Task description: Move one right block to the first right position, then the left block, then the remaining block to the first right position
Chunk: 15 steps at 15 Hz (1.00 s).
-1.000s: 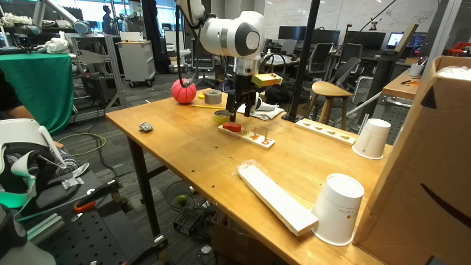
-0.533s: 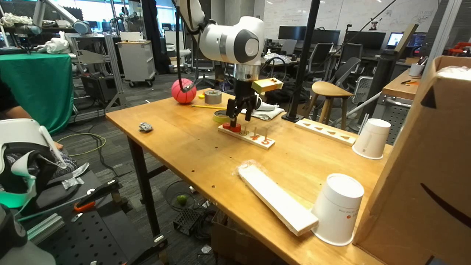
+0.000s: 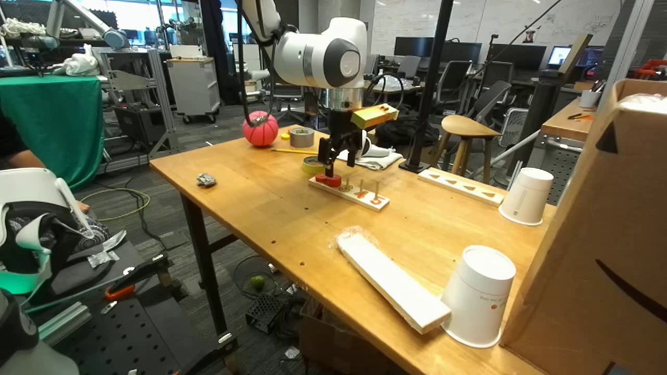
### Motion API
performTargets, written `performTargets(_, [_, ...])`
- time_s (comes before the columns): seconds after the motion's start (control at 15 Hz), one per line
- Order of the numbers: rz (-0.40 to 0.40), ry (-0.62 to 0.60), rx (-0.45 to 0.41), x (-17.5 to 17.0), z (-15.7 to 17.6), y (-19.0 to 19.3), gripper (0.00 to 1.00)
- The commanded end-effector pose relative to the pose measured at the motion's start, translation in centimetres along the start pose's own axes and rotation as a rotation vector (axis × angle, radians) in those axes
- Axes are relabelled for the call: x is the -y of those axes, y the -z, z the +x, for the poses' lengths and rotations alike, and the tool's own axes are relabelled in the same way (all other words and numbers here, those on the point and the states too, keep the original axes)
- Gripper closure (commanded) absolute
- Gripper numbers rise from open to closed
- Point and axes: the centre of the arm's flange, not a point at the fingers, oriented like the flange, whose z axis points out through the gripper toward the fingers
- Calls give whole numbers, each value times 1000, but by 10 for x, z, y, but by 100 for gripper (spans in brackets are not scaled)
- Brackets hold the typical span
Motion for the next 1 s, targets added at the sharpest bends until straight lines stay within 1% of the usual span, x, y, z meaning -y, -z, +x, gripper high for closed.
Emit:
performTargets(0.0, [-24,-30,28,14,-2,14,0])
performTargets(0.47, [-1,-47,19,17,1,7,0])
performTargets(0.93, [5,-56,22,18,6,3,0])
